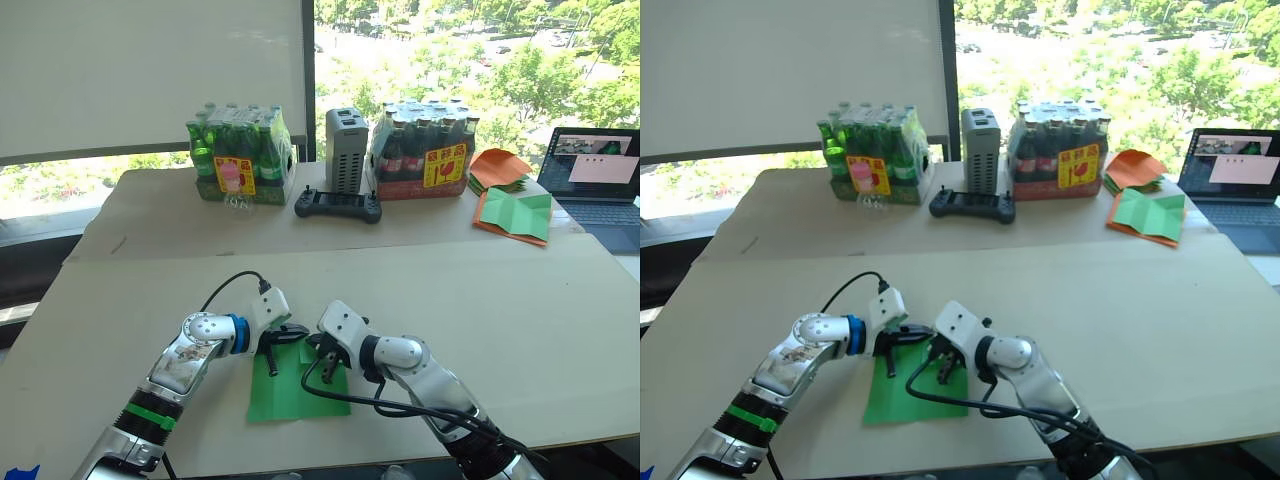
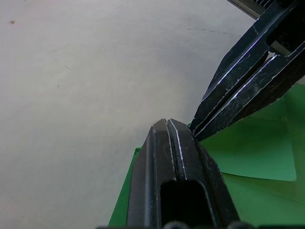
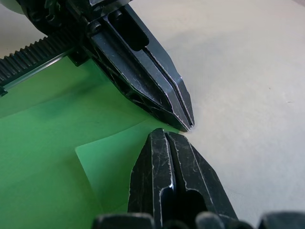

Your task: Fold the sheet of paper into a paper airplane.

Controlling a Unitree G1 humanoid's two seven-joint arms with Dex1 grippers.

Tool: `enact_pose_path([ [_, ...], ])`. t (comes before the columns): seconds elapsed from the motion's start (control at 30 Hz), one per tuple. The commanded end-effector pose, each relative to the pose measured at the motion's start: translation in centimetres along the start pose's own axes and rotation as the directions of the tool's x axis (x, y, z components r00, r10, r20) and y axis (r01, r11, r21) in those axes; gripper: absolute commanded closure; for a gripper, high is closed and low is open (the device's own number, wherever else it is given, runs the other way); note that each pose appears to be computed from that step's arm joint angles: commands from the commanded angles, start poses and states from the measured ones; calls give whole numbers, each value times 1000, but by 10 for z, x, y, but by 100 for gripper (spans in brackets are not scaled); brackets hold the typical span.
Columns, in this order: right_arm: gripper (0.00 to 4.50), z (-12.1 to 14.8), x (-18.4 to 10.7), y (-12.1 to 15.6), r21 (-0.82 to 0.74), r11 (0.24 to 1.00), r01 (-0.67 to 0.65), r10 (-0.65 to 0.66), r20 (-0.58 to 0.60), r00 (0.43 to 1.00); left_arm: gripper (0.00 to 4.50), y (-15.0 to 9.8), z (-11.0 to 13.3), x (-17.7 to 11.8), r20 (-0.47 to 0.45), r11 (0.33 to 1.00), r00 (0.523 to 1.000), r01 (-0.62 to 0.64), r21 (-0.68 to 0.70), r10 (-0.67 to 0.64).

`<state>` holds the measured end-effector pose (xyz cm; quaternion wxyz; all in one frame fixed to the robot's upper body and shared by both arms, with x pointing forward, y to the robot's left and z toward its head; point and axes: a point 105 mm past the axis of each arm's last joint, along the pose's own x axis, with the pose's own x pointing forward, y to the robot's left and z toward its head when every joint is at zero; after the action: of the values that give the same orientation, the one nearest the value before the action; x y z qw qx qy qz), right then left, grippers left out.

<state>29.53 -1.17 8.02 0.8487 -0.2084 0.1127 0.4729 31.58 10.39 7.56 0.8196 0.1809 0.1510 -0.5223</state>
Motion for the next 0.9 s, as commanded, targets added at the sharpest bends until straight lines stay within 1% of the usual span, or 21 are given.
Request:
enact_pose_path([
  [0.03,446,-10,1,-3,7,1000,26,-26,-47,999,450,-7,-18,2,-70,999,997,16,-33,-19],
  [0.2,446,-21,1,-4,21,999,25,-23,-91,996,450,-8,-18,2,-70,999,997,18,-30,-20],
  [0.43,446,-26,0,1,41,999,11,-7,-111,994,450,-9,-19,1,-71,999,997,17,-27,-19],
  [0.9,446,-49,-17,13,60,998,-19,30,-179,983,450,-8,-18,0,-72,1000,997,12,-18,-14],
])
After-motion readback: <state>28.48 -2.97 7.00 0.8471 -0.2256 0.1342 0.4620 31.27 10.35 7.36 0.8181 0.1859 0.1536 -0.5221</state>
